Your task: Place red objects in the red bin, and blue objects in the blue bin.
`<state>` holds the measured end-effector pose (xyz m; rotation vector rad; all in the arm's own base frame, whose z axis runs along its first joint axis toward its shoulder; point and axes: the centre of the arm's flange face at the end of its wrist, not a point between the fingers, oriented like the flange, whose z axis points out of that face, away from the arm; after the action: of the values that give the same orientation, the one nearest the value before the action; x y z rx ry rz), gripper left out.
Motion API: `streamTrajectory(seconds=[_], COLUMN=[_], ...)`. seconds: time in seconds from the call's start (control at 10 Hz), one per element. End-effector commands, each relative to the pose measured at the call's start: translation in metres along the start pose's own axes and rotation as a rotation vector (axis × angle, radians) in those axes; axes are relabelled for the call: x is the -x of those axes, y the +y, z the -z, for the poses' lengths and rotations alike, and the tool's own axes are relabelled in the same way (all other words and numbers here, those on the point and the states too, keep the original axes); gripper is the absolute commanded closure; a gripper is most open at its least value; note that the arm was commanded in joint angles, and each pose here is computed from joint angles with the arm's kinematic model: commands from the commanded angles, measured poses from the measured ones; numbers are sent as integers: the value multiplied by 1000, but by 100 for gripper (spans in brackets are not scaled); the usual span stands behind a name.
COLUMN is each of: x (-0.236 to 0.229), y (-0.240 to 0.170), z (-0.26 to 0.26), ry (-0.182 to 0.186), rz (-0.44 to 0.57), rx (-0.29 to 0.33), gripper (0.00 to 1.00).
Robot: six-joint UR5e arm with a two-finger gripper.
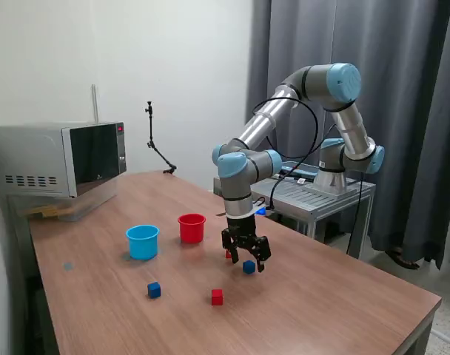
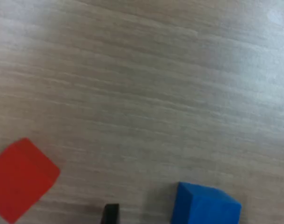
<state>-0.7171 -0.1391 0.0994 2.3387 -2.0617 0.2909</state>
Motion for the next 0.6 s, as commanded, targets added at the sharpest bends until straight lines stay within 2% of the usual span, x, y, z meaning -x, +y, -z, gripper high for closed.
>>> streamTrajectory(seconds=[0.0,0.1,0.4,0.5], x=[0,0,1,2], y=[0,0,1,0], z=[-2,-2,-3,-3], ry=[-4,-5,-10,-23], rz=[0,0,-1,-1], rx=[-4,-3,0,-2], gripper=[0,100,100,100])
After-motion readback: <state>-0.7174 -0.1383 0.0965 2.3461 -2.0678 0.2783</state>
